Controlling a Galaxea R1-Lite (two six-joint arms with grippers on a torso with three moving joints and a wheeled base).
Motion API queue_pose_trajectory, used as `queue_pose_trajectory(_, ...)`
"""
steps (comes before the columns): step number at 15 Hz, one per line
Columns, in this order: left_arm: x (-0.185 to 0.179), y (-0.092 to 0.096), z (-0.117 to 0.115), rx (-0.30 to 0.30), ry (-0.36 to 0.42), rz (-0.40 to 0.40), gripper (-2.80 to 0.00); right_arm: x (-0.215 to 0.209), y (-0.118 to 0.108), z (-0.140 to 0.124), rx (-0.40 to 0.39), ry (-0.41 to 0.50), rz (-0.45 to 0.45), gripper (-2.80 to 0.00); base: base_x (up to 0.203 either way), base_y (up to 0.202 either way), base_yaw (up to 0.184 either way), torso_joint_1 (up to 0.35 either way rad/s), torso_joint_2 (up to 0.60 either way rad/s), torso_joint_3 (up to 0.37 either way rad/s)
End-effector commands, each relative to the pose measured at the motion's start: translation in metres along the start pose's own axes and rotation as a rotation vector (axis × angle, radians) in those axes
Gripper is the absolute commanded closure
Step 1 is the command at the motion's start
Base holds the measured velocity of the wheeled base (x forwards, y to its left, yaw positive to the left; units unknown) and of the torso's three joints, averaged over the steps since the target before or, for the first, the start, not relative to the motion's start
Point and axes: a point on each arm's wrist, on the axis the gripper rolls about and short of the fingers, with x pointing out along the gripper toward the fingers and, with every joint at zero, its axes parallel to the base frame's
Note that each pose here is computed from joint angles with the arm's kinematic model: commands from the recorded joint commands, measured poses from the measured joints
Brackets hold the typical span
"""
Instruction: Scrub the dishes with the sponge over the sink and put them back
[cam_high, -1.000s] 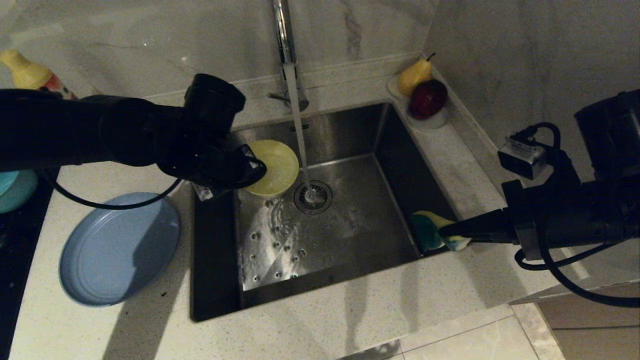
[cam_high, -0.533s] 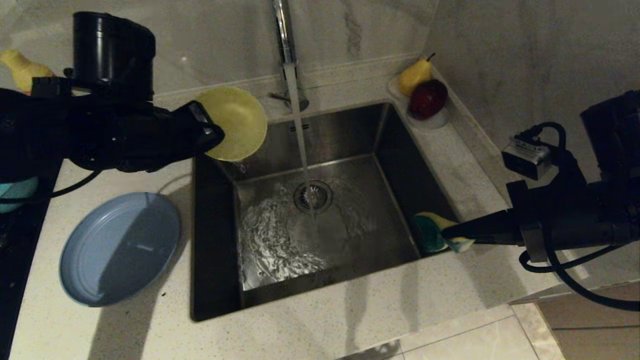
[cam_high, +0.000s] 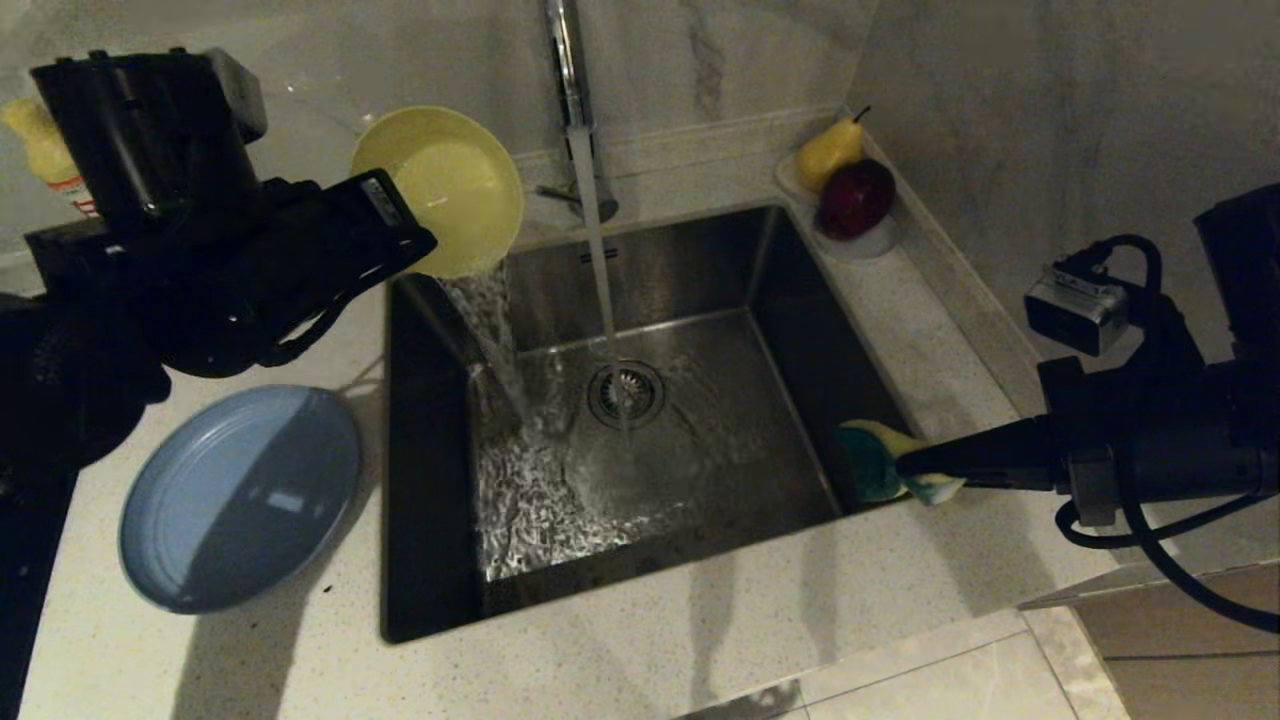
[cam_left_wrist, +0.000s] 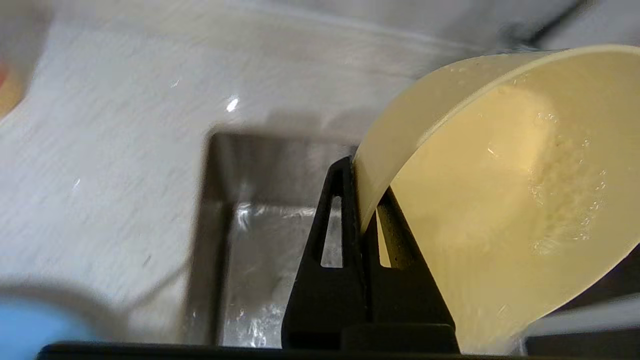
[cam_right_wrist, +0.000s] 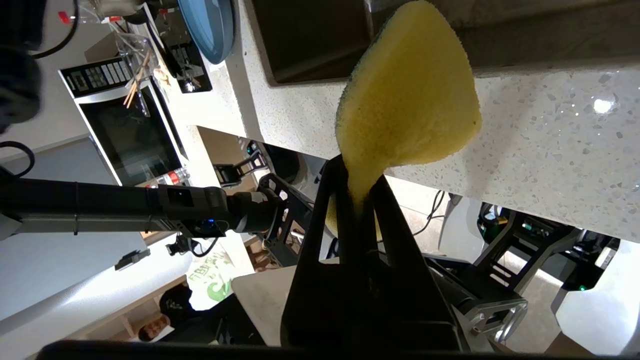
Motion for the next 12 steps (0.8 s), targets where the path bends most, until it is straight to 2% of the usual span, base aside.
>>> queue_pose_trajectory(1,0.001,0.003,-0.016,0.042,-0.059,-0.077,0.00,0.003,-0.002,0.001,0.008,0.010,-0.001,0.00,0.000,0.000,0.000,0.000,0.00,0.000)
queue_pose_trajectory(3,0.001,0.009,-0.027,0.118,-0.104,-0.157,0.00,0.005,-0.003,0.001,0.010,0.014,-0.001,0.00,0.000,0.000,0.000,0.000,0.00,0.000)
queue_pose_trajectory(4,0.001,0.010,-0.029,0.133,-0.107,-0.168,0.00,0.005,-0.003,0.001,0.011,0.014,-0.001,0.00,0.000,0.000,0.000,0.000,0.00,0.000)
queue_pose_trajectory(5,0.002,0.010,-0.030,0.148,-0.141,-0.182,0.00,0.009,-0.006,0.002,0.018,0.023,-0.005,0.00,0.000,0.000,0.000,0.000,0.00,0.000)
queue_pose_trajectory(6,0.002,0.012,-0.030,0.170,-0.208,-0.194,0.00,0.010,-0.007,0.002,0.023,0.029,-0.009,0.00,0.000,0.000,0.000,0.000,0.00,0.000)
queue_pose_trajectory(8,-0.001,0.017,-0.036,0.232,-0.255,-0.228,0.00,0.012,-0.009,0.003,0.028,0.033,-0.014,0.00,0.000,0.000,0.000,0.000,0.00,0.000)
queue_pose_trajectory(12,-0.001,0.017,-0.036,0.243,-0.283,-0.239,0.00,0.013,-0.008,0.005,0.022,0.030,-0.008,0.00,0.000,0.000,0.000,0.000,0.00,0.000)
